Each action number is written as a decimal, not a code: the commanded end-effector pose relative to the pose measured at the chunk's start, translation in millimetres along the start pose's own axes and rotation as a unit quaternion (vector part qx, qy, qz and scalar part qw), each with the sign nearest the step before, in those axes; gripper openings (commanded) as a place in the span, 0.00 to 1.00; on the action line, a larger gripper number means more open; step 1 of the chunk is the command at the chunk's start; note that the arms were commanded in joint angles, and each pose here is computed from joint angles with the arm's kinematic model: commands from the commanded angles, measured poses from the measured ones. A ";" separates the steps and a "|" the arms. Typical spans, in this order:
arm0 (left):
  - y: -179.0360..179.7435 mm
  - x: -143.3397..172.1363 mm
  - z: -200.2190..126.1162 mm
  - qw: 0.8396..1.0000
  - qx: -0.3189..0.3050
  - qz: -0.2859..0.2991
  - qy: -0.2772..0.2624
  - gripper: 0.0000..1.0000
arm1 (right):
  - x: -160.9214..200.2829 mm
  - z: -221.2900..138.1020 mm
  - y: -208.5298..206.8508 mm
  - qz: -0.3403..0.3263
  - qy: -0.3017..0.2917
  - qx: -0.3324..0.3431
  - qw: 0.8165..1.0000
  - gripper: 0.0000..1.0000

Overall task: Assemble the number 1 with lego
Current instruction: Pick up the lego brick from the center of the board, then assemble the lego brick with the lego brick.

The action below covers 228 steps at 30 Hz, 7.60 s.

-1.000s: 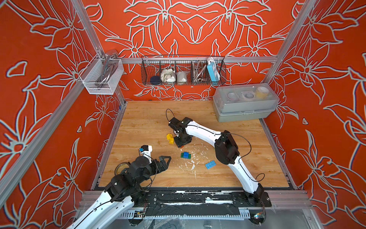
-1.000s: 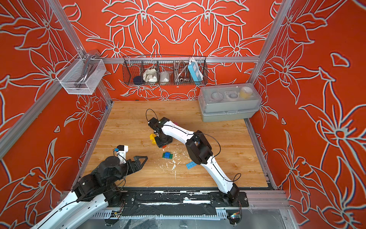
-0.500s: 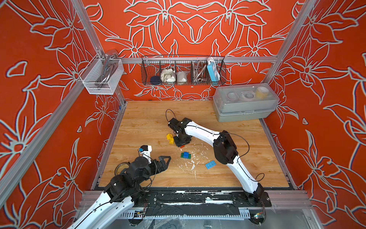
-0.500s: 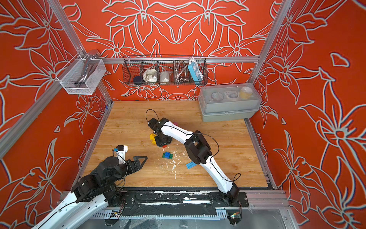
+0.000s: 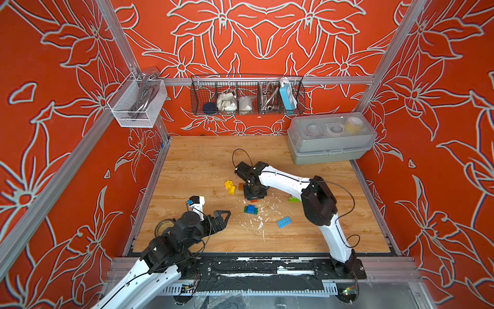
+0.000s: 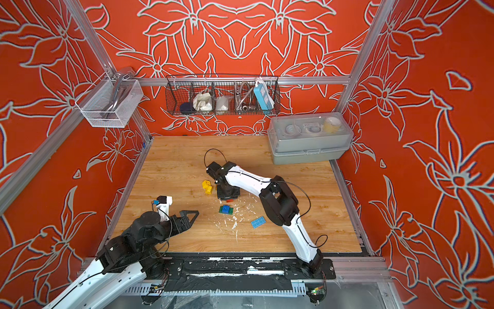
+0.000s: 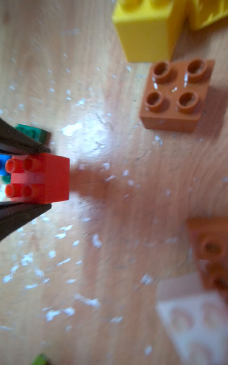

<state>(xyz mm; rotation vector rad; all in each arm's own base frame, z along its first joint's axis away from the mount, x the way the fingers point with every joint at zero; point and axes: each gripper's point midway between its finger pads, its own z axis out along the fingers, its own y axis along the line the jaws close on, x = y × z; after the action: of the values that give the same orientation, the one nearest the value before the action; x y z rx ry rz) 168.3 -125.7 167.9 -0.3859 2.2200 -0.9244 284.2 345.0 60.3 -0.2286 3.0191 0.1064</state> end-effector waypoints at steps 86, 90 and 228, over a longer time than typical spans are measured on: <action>10.8 -0.6 -19.9 0.999 0.028 -0.015 -0.035 1.00 | 62.3 -6.1 14.0 0.102 -0.002 -0.017 0.995 0.07; 10.8 -0.6 -20.0 0.999 0.028 -0.016 -0.035 1.00 | 62.1 -6.5 16.0 0.100 0.001 -0.019 0.995 0.07; 14.9 -0.7 -19.9 0.999 0.020 -0.022 -0.039 1.00 | 19.4 -48.4 -2.3 0.018 -0.007 0.030 0.999 0.72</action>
<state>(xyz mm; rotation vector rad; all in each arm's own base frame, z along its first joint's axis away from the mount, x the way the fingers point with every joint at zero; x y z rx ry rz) 153.0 -107.3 172.3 -0.4265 2.1229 -0.9798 256.9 346.1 72.0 -0.1715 3.0736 0.0272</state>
